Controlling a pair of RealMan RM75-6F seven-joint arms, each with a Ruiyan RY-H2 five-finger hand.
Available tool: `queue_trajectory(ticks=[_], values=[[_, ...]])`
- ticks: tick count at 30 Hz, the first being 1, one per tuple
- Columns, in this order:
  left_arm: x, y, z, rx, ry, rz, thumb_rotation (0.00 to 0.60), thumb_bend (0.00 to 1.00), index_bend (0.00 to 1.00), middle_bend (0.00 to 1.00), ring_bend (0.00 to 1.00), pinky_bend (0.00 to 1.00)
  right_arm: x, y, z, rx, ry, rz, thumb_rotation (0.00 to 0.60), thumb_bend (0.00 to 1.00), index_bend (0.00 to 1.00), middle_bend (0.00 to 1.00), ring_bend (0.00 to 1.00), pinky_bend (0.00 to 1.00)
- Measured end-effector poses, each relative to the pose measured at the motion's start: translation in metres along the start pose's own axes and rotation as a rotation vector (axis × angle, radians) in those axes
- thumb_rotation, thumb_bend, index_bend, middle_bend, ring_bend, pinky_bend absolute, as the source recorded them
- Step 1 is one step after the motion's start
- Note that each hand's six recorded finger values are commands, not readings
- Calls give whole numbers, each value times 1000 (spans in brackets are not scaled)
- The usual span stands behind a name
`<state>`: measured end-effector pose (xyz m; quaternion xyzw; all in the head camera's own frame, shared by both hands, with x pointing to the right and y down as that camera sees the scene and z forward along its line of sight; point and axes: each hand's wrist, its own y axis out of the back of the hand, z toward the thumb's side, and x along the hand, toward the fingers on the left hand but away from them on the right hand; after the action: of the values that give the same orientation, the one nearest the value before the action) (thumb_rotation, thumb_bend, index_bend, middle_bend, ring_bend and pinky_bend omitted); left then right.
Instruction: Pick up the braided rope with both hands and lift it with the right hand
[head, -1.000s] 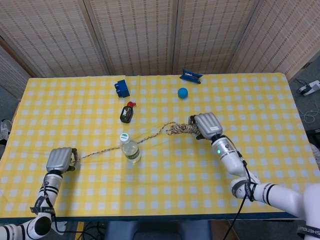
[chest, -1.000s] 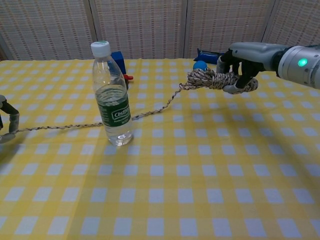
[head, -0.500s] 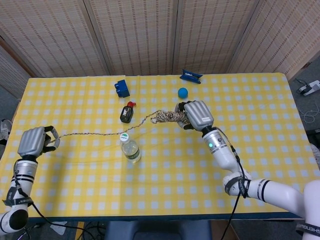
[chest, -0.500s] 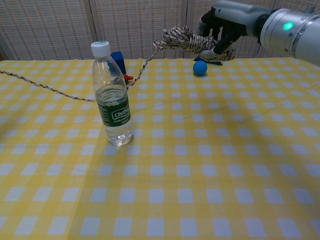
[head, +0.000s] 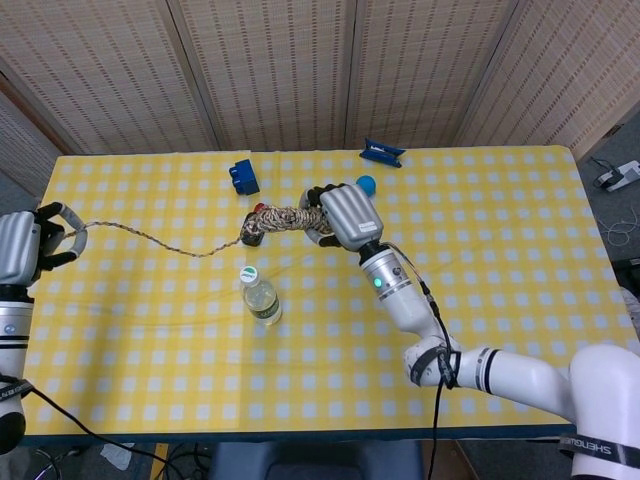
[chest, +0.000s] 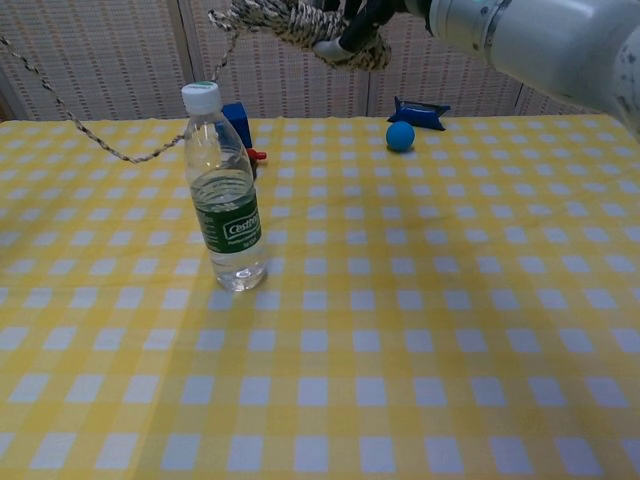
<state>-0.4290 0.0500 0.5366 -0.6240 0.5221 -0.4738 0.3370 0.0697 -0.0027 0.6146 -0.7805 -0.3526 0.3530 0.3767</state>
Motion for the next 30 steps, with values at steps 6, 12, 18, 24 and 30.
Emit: queue_trajectory(ticks=[6,12,18,24,30], values=[[4,13,40,-33,-148,17,600,397,739,1000,1000,1000,-15,-1,25,-24,8,-30,600,492,671,620,467,492],[10,17,84,-29,-282,1,600,397,737,1000,1000,1000,-28,-1,45,-58,0,-76,600,502,686,620,467,492],[19,13,121,-56,-364,-45,600,397,737,1000,1000,1000,-40,-5,61,-83,-13,-110,600,502,696,620,467,492],[26,8,152,-118,-416,-85,600,397,737,1000,1000,1000,-50,-10,76,-84,-4,-128,600,493,696,620,467,492],[36,1,175,-204,-427,-131,600,396,736,1000,1000,1000,-55,-20,94,-91,49,-116,600,417,697,620,467,492]])
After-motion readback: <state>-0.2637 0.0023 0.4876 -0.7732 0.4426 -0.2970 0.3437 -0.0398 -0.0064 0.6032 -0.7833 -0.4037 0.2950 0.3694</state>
